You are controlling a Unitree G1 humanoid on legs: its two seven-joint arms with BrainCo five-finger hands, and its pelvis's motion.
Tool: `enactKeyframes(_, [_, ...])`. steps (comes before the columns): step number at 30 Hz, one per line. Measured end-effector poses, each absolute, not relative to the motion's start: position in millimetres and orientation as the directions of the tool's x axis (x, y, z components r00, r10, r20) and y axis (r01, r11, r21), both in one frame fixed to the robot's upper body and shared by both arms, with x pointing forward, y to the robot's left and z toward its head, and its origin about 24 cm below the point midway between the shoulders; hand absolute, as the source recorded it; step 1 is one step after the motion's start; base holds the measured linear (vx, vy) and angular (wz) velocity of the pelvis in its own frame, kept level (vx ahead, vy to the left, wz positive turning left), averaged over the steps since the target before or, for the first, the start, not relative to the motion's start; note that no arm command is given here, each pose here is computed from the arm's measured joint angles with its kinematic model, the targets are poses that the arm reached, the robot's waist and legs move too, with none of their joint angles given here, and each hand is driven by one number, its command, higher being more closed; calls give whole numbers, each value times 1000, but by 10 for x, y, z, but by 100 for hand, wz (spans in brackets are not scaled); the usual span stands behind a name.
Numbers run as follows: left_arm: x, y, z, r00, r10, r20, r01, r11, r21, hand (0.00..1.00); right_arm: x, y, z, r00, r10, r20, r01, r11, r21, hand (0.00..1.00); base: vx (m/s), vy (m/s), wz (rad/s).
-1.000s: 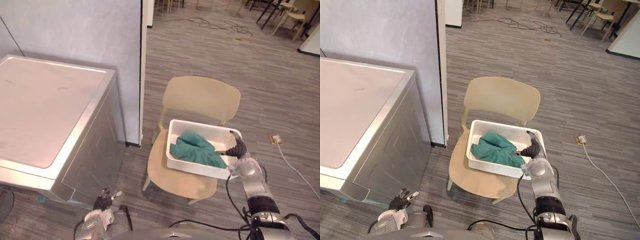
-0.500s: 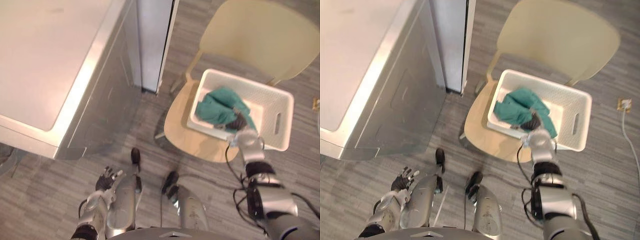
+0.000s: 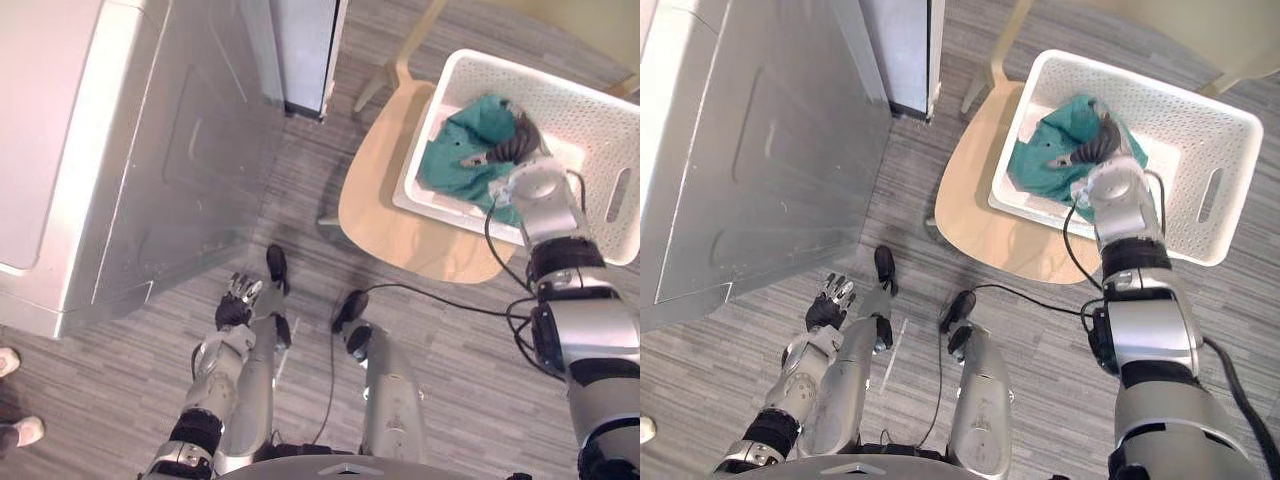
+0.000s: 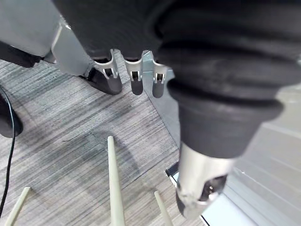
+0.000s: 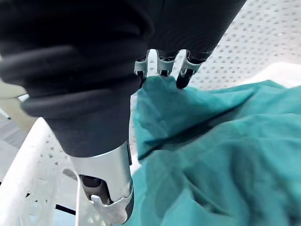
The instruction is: Pick up the laundry basket with both hands and put the clothes into the washing machine.
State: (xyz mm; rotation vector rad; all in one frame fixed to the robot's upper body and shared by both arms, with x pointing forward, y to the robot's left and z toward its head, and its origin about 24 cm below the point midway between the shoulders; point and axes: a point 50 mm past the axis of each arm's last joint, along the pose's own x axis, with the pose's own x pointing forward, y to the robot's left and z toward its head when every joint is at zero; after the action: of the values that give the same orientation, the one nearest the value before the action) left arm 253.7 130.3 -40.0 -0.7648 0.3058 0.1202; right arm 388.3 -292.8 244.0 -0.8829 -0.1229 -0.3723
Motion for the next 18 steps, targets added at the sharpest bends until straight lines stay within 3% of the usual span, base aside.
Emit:
enactKeyframes(9, [2629, 1236, -159, 978, -21, -207, -141, 667, -731, 0, 3953, -2797, 2754, 943, -189, 275, 332, 455, -826, 0, 61, -2, 4])
enactKeyframes(18, [2654, 1072, 26, 990, -82, -111, -41, 594, -804, 0, 3838, -3160, 2944, 941, -254, 224, 300, 318, -899, 0, 78, 36, 8])
